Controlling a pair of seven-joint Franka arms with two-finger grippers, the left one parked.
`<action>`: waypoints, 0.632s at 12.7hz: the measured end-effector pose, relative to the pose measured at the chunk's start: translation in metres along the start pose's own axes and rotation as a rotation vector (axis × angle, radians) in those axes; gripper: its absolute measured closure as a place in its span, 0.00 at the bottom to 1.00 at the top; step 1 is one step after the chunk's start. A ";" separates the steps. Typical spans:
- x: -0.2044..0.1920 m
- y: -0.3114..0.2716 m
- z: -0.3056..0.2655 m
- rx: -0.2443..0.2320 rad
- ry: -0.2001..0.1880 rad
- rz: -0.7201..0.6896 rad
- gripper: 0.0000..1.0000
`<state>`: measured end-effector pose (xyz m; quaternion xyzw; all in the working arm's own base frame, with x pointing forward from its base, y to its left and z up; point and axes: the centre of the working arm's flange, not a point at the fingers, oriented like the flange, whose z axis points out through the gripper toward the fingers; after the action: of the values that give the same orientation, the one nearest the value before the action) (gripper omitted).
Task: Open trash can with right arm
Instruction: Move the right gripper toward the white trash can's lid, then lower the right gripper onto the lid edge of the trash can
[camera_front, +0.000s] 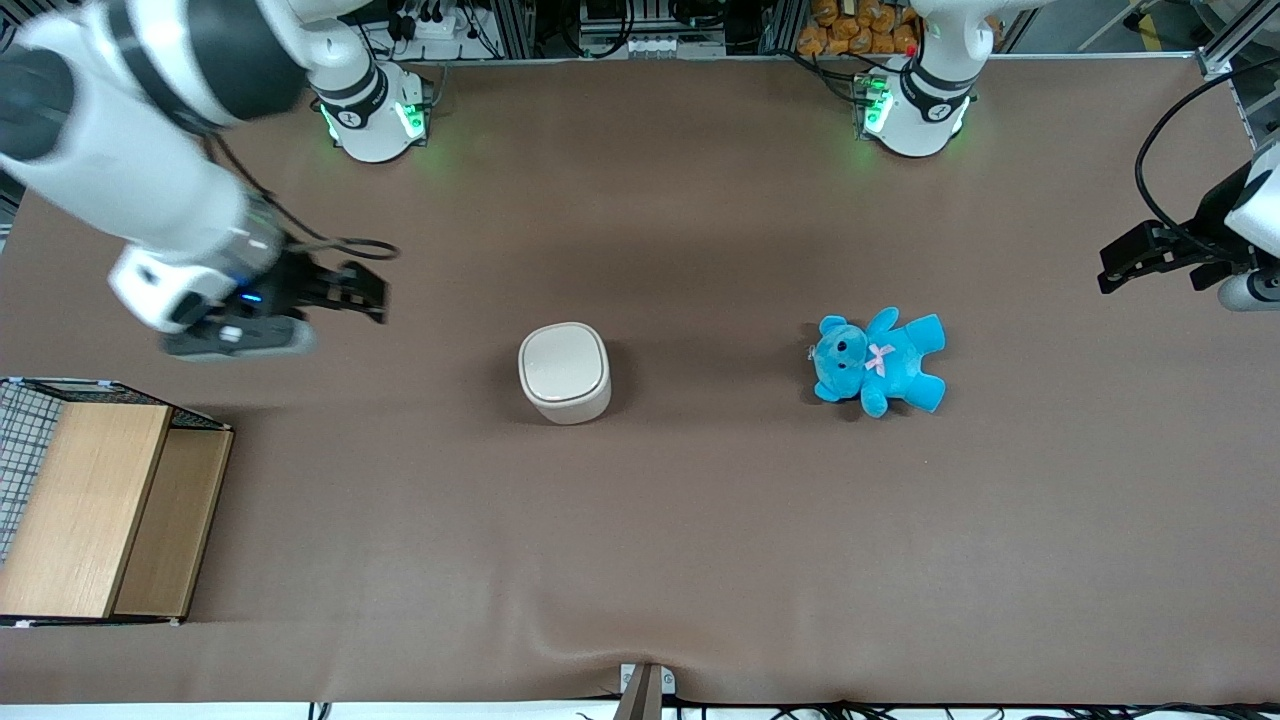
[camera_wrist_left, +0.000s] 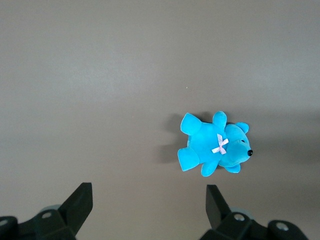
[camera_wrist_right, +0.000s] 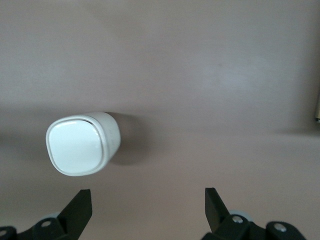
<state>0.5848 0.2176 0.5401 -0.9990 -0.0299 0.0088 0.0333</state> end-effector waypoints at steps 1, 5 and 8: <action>0.004 -0.018 0.016 -0.021 0.008 -0.012 0.00; 0.016 -0.071 0.078 -0.044 0.028 0.048 0.00; 0.020 -0.090 0.109 -0.041 0.018 0.031 0.09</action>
<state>0.5971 0.3152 0.4369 -0.9998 -0.0145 -0.0005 0.0131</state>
